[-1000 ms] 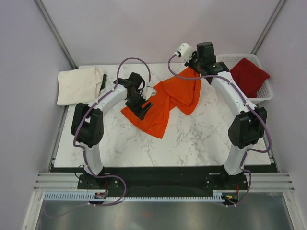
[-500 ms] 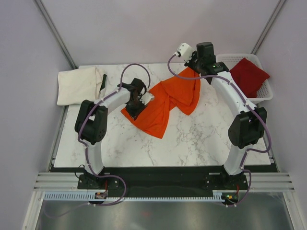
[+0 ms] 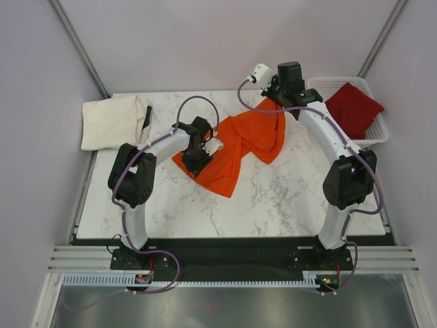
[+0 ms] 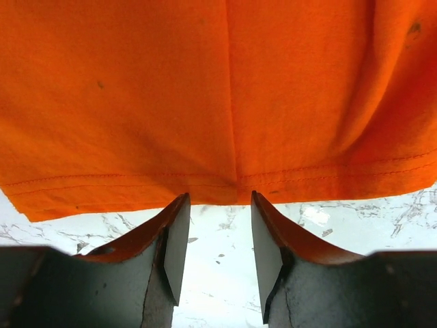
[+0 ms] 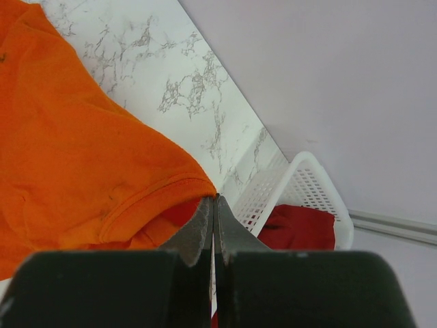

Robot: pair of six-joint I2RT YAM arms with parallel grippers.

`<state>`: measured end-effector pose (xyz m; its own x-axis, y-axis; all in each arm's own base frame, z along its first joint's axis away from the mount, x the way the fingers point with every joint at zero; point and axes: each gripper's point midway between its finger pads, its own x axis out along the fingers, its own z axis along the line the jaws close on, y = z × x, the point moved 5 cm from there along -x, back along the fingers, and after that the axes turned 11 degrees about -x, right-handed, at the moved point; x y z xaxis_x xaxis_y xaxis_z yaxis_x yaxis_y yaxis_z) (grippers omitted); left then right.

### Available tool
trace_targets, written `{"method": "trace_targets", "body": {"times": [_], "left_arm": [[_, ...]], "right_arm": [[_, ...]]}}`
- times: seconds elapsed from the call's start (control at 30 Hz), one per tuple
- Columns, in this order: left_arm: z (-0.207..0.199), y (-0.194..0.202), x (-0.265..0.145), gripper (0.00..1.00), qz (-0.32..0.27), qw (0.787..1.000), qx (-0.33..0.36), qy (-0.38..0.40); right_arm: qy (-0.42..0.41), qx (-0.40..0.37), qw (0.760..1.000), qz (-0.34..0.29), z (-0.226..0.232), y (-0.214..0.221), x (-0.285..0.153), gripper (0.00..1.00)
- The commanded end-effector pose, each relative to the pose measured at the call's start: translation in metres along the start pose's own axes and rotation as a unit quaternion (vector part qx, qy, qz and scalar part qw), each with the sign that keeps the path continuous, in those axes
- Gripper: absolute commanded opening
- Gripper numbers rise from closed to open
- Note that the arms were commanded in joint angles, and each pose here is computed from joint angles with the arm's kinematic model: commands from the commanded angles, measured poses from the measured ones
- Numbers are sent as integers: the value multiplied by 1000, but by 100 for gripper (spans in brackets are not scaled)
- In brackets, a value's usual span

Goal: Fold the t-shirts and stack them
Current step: Flatten the tshirt out

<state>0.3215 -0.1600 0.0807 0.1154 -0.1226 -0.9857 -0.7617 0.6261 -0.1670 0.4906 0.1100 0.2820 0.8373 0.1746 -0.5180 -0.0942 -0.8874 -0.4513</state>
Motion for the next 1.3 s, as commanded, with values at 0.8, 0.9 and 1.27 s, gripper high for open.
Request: {"method": "trace_targets", "body": {"times": [0.8, 0.9, 1.27], "left_arm": [[-2, -4, -9, 2, -16, 1000, -3, -15], [2, -8, -19, 2, -32, 999, 1, -30], [49, -27, -102, 2, -144, 984, -14, -107]], "right_arm": [[23, 14, 999, -18, -11, -5, -5, 0], [23, 15, 999, -17, -11, -5, -5, 0], [20, 20, 1000, -13, -6, 0, -7, 0]]}}
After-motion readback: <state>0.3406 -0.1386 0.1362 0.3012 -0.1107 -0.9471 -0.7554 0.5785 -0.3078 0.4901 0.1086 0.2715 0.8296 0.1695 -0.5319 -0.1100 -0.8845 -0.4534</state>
